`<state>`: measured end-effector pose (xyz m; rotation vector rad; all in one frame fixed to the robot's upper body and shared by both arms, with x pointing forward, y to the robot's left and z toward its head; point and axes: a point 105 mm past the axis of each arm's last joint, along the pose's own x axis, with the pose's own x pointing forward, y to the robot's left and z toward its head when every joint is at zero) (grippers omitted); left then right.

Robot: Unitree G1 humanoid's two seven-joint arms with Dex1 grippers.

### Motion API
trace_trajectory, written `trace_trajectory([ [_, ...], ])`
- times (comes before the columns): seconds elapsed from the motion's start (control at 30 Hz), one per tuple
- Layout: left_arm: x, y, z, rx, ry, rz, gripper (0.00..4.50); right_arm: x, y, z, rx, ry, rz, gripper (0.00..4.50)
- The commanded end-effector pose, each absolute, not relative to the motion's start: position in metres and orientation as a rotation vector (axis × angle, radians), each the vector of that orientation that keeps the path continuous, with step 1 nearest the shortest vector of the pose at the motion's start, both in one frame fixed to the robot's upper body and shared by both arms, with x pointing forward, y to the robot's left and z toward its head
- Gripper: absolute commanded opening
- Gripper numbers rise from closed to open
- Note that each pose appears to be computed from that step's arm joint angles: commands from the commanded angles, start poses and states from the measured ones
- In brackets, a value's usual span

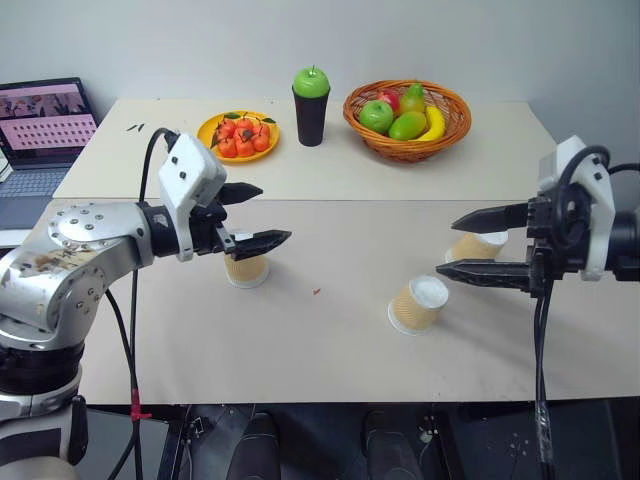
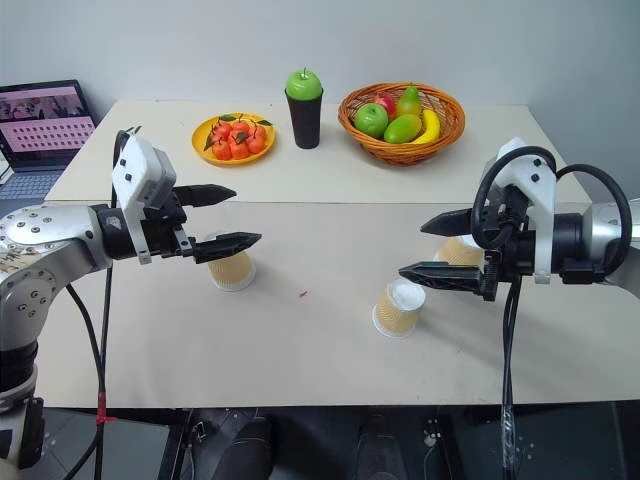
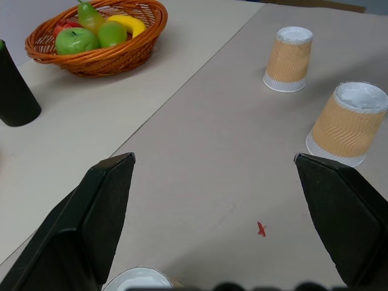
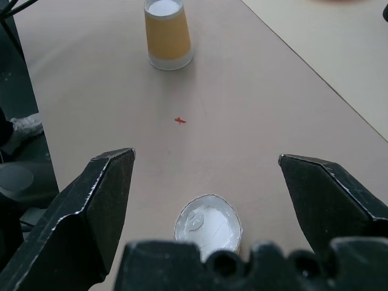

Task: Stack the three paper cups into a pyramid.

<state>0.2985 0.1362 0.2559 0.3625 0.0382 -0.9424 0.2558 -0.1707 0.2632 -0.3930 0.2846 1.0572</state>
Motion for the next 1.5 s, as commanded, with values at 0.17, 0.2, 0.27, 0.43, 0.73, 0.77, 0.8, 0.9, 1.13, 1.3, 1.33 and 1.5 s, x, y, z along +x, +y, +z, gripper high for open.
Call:
trace_trajectory([
  [0.17, 0.303, 0.128, 0.276, 0.316, -0.072, -0.916, 4.50, 0.279, -0.180, 0.267, -0.421, 0.161, 0.924, 4.46],
  [0.2, 0.305, 0.125, 0.278, 0.299, -0.074, -0.925, 4.50, 0.280, -0.194, 0.260, -0.435, 0.194, 0.874, 4.46],
  [0.27, 0.308, 0.122, 0.279, 0.278, -0.071, -0.936, 4.50, 0.281, -0.214, 0.249, -0.466, 0.245, 0.808, 4.46],
  [0.43, 0.310, 0.111, 0.270, 0.268, -0.019, -1.011, 4.50, 0.264, -0.219, 0.234, -0.430, 0.249, 0.830, 4.46],
  [0.73, 0.312, 0.101, 0.289, 0.192, -0.054, -1.090, 4.50, 0.234, -0.186, 0.204, -0.342, 0.296, 0.934, 4.46],
  [0.77, 0.312, 0.101, 0.289, 0.197, -0.051, -1.092, 4.50, 0.234, -0.184, 0.202, -0.343, 0.294, 0.935, 4.46],
  [0.8, 0.312, 0.101, 0.289, 0.203, -0.048, -1.096, 4.50, 0.234, -0.182, 0.200, -0.343, 0.295, 0.933, 4.46],
  [0.9, 0.312, 0.100, 0.290, 0.203, -0.049, -1.104, 4.50, 0.236, -0.181, 0.193, -0.345, 0.299, 0.920, 4.46],
  [1.13, 0.312, 0.099, 0.295, 0.210, -0.059, -1.102, 4.50, 0.250, -0.177, 0.191, -0.362, 0.274, 0.903, 4.46],
  [1.3, 0.310, 0.100, 0.295, 0.213, -0.061, -1.089, 4.50, 0.260, -0.174, 0.193, -0.372, 0.254, 0.914, 4.46],
  [1.33, 0.310, 0.101, 0.295, 0.212, -0.061, -1.085, 4.50, 0.262, -0.174, 0.195, -0.376, 0.246, 0.914, 4.46],
  [1.5, 0.309, 0.102, 0.296, 0.213, -0.062, -1.074, 4.50, 0.268, -0.172, 0.198, -0.377, 0.230, 0.916, 4.46],
])
